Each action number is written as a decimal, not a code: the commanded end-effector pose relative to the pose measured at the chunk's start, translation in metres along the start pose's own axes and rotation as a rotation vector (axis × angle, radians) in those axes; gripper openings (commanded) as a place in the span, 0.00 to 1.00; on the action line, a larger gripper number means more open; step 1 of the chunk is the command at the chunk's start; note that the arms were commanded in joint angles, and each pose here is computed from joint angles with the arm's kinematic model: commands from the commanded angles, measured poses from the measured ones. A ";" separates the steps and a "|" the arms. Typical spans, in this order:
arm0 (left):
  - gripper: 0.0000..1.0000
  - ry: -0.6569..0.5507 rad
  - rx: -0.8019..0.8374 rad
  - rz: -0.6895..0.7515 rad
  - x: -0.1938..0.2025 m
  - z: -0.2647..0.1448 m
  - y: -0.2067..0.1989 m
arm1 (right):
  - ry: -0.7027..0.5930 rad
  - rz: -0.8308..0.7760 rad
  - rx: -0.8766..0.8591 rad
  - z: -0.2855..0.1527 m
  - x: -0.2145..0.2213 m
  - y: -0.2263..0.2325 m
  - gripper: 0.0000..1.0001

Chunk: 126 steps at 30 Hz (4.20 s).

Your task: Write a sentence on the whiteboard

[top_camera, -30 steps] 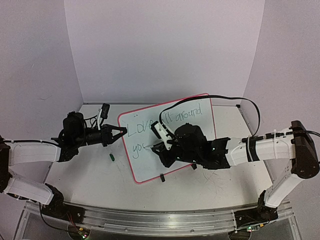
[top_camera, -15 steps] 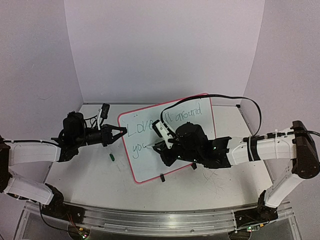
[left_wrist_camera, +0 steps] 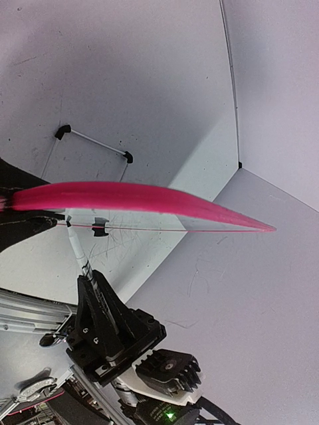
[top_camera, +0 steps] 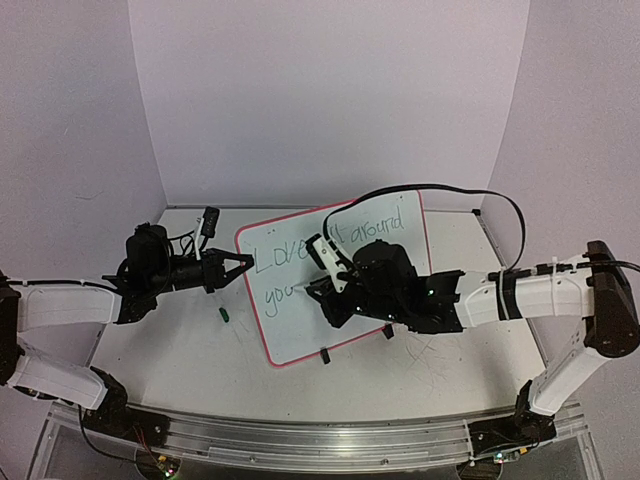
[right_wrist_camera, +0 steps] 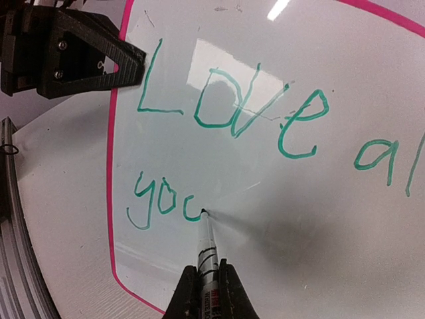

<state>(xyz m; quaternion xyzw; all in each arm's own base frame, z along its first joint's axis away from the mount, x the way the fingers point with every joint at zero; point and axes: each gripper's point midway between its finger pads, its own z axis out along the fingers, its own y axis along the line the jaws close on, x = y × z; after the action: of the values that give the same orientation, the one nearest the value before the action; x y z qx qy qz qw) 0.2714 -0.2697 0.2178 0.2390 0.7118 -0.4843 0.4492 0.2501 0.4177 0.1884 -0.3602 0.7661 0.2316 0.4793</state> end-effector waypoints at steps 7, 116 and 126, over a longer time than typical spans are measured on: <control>0.00 0.065 -0.082 0.041 0.017 -0.001 0.018 | -0.088 0.025 0.093 -0.007 -0.034 -0.024 0.00; 0.00 0.065 -0.078 0.044 0.015 -0.001 0.016 | -0.019 0.057 0.097 -0.005 -0.004 -0.023 0.00; 0.00 0.045 -0.094 0.050 0.010 -0.004 0.016 | -0.261 0.046 -0.091 -0.089 -0.067 -0.004 0.00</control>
<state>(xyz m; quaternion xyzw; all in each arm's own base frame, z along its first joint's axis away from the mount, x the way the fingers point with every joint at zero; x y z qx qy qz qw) 0.2702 -0.2699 0.2195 0.2433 0.7122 -0.4824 0.4481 0.2304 0.3898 0.2068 -0.3539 0.7559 0.2704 0.4799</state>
